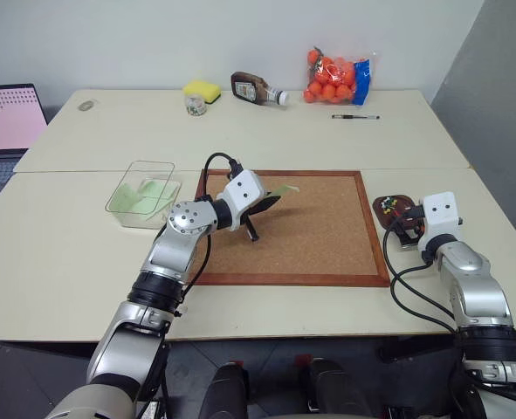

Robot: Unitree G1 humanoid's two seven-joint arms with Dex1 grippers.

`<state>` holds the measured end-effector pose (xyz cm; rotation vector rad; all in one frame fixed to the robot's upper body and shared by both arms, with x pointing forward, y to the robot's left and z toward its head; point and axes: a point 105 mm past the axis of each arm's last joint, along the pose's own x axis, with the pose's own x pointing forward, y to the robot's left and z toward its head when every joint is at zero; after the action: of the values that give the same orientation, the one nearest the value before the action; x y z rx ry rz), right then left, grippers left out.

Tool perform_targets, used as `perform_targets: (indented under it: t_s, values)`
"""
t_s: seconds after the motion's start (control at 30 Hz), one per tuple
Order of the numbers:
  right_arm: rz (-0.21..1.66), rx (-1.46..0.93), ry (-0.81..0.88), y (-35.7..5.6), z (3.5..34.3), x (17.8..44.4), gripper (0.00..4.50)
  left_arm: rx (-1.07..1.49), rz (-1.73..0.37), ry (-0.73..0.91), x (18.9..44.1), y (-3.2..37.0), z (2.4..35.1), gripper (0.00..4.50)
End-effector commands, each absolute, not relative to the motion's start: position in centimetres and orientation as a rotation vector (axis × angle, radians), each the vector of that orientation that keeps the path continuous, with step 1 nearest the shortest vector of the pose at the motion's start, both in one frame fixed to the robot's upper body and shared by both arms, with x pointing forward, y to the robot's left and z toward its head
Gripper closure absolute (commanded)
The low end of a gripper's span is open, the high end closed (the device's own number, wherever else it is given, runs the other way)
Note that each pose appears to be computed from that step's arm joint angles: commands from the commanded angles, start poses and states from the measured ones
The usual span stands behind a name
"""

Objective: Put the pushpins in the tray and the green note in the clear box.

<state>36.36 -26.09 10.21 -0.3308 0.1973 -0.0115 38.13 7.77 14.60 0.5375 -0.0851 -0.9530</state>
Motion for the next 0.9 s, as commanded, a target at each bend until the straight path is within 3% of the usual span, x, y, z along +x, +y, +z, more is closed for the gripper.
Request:
perform_targets:
  t_s: [0.03,0.37,0.53,0.73,0.9]
  values:
    - [-0.031,-0.344,0.174,-26.5,11.0,36.2,0.07,0.553,-0.949,-0.137,38.2,7.5,15.9,4.5]
    - [0.084,-0.146,0.016,-24.2,14.6,34.8,0.07,0.553,-0.896,-0.175,38.6,8.5,17.8,4.5]
    - [0.194,-0.071,-0.031,-22.5,16.2,32.9,0.07,0.483,-0.744,-0.206,39.4,11.1,21.5,4.5]
    - [0.529,-0.147,-0.087,-16.6,18.0,31.3,0.07,0.453,-0.555,-0.151,39.7,16.0,23.3,4.5]
    - [0.789,-0.22,-0.03,-11.2,18.1,31.2,0.07,0.45,-0.334,-0.043,39.5,21.8,22.6,4.5]
